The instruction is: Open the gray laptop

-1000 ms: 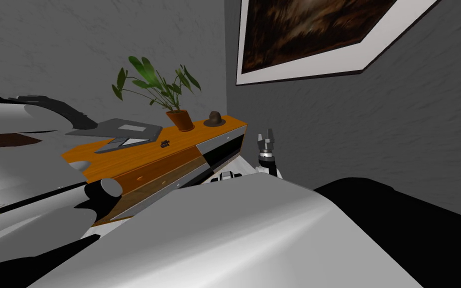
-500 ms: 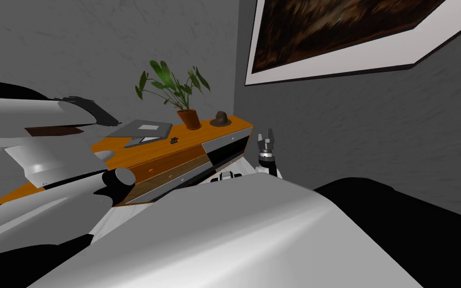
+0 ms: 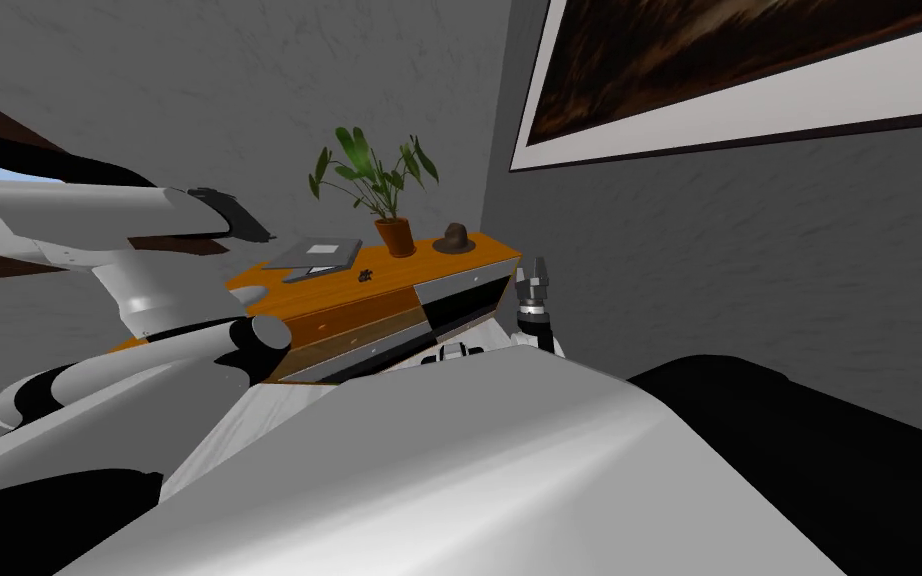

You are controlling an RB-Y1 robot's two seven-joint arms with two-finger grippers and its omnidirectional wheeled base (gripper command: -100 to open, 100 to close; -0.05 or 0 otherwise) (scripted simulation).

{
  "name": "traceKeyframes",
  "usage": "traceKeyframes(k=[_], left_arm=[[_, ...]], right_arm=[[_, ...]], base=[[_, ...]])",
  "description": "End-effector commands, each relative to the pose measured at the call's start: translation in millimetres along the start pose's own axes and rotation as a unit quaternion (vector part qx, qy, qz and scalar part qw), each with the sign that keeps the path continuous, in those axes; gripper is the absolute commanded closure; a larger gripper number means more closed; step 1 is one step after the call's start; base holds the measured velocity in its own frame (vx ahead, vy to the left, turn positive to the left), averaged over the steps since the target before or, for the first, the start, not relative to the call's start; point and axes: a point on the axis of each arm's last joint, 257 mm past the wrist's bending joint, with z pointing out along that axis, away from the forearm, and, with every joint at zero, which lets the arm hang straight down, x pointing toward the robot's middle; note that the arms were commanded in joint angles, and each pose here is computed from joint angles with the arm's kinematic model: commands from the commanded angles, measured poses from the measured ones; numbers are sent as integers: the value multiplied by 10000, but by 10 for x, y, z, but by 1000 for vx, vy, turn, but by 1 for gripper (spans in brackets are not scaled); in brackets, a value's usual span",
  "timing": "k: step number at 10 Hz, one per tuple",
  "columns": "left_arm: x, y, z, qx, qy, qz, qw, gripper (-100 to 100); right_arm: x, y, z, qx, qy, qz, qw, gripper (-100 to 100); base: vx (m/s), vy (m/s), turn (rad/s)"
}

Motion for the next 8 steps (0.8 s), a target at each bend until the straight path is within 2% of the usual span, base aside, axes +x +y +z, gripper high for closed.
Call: traceKeyframes(k=[1,2,3,4,5,6,7,8], left_arm=[[441,-84,41,8,299,96,9995,-100],[493,-224,8,111,346,53,9993,-100],[716,-154,60,13,481,171,9987,-100],[784,-350,8,156,544,115,9983,-100],[1021,-309,42,82,686,239,9973,-100],[1073,-466,-5,195,735,197,9969,-100],[1328,-477,2,162,889,321,9954,-100],[1365,-591,-37,244,923,292,9950,-100]], right_arm=[[1,0,1,-1,0,1,10000,0],[0,0,0,0,0,0,10000,0],[1,0,1,-1,0,1,10000,0],[0,0,0,0,0,0,10000,0],[1,0,1,-1,1,1,10000,0],[0,0,0,-1,0,0,10000,0],[1,0,1,-1,1,1,10000,0],[0,0,0,-1,0,0,10000,0]], base=[[29,-9,227],[22,-12,132],[21,-11,291],[21,-14,120],[25,-11,226],[22,-14,114],[25,-13,210],[23,-15,131]])
